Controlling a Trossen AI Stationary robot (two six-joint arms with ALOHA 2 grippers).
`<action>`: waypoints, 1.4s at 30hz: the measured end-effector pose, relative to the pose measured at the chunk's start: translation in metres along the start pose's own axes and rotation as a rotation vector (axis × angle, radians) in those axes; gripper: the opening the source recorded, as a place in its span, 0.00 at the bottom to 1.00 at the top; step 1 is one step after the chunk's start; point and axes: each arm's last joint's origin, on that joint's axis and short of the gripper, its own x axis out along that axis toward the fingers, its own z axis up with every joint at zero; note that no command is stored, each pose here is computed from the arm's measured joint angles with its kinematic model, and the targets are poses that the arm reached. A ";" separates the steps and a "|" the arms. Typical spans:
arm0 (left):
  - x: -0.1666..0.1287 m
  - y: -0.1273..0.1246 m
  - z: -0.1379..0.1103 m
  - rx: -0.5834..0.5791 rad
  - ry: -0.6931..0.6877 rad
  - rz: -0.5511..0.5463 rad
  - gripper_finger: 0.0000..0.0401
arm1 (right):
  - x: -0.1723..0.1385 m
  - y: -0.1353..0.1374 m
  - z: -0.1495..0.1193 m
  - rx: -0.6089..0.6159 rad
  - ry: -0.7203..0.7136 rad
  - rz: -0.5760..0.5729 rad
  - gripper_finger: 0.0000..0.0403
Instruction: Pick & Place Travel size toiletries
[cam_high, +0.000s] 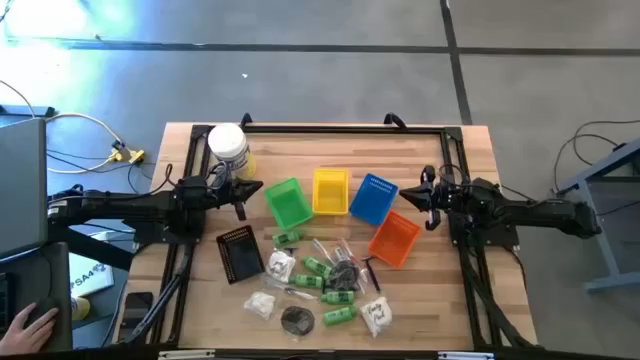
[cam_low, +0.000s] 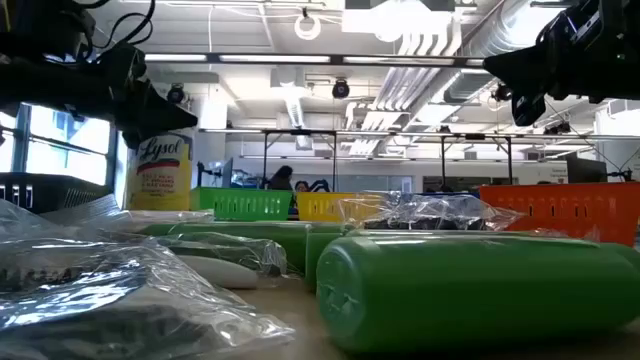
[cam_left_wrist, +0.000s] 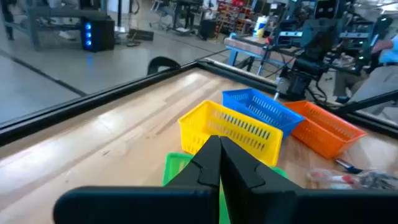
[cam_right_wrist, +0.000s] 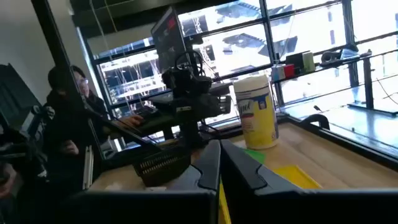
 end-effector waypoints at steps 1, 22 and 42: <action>0.000 0.000 0.000 0.007 -0.002 0.010 0.00 | 0.000 0.000 0.000 0.000 0.003 -0.002 0.01; -0.028 -0.004 0.026 0.479 0.033 -0.147 0.00 | -0.001 0.000 -0.007 -0.133 0.079 0.051 0.01; -0.033 -0.001 -0.002 0.372 0.025 -0.299 0.00 | -0.001 0.002 -0.007 -0.039 0.095 0.120 0.01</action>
